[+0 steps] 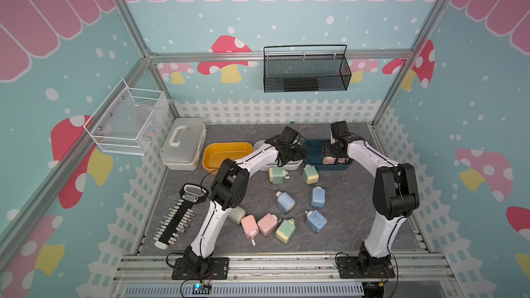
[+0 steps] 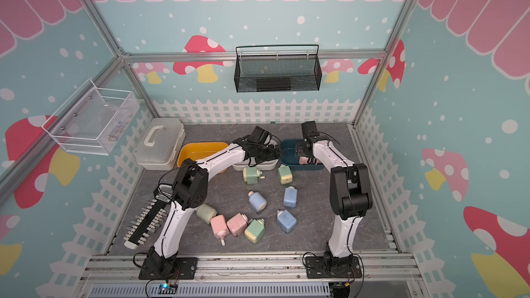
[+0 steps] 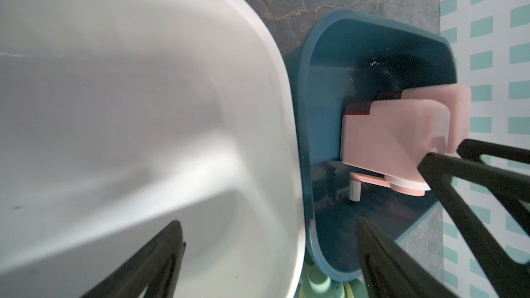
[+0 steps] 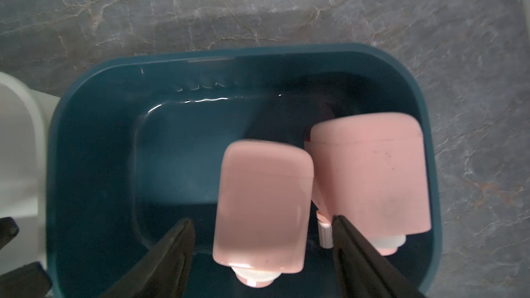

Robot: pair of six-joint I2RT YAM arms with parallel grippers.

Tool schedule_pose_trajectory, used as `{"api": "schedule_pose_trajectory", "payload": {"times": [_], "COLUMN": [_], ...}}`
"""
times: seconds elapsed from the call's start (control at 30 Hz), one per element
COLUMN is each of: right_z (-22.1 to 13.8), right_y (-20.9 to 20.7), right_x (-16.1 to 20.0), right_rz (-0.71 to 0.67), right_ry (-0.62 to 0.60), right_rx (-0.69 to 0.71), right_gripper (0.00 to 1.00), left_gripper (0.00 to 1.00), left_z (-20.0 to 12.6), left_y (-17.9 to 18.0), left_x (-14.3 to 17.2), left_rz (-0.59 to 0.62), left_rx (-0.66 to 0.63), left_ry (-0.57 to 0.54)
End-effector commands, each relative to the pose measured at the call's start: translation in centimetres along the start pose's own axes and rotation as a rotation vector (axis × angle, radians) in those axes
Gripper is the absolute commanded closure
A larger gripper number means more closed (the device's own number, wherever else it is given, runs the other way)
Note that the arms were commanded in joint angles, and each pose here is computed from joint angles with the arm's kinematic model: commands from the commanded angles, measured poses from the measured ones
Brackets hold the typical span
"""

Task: Place the pencil sharpeners by color into the storage box
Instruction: Place the pencil sharpener in the storage box.

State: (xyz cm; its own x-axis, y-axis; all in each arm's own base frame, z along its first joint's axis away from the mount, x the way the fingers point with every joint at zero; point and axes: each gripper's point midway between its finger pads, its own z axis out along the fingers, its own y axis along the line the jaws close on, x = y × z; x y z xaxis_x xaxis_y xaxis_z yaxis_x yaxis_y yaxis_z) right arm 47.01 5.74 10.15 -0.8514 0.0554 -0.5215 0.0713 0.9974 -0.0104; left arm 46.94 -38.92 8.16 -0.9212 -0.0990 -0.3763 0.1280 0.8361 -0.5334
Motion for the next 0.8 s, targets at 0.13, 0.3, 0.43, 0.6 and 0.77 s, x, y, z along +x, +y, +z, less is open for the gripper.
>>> {"api": "schedule_pose_trajectory", "payload": {"times": [0.13,0.3,0.43,0.6,0.77], "right_z": [1.9,2.5,2.2,1.5,1.8], "right_y": [-0.4,0.2,-0.1,0.0,-0.4], "right_x": [1.2,0.8,0.2,-0.7,-0.7], "right_rz": [0.013,0.013,-0.008,-0.064,-0.080], "right_ry": [0.074,0.063,0.046,0.025,0.037], "right_rx": [0.040,0.015,0.032,0.031,0.057], "right_gripper": [0.32,0.41,0.46,0.52,0.50], "left_gripper": [0.06,0.06,0.06,0.06,0.06], "left_z": [-1.0,-1.0,-1.0,-1.0,-0.9], "left_y": [-0.3,-0.1,0.0,-0.1,-0.1], "left_x": [-0.1,-0.1,0.0,0.0,0.0], "left_rz": [-0.009,-0.009,-0.010,-0.011,-0.010], "left_rx": [0.007,0.003,0.001,0.003,0.002], "left_ry": [-0.003,-0.003,0.000,-0.001,-0.001]}}
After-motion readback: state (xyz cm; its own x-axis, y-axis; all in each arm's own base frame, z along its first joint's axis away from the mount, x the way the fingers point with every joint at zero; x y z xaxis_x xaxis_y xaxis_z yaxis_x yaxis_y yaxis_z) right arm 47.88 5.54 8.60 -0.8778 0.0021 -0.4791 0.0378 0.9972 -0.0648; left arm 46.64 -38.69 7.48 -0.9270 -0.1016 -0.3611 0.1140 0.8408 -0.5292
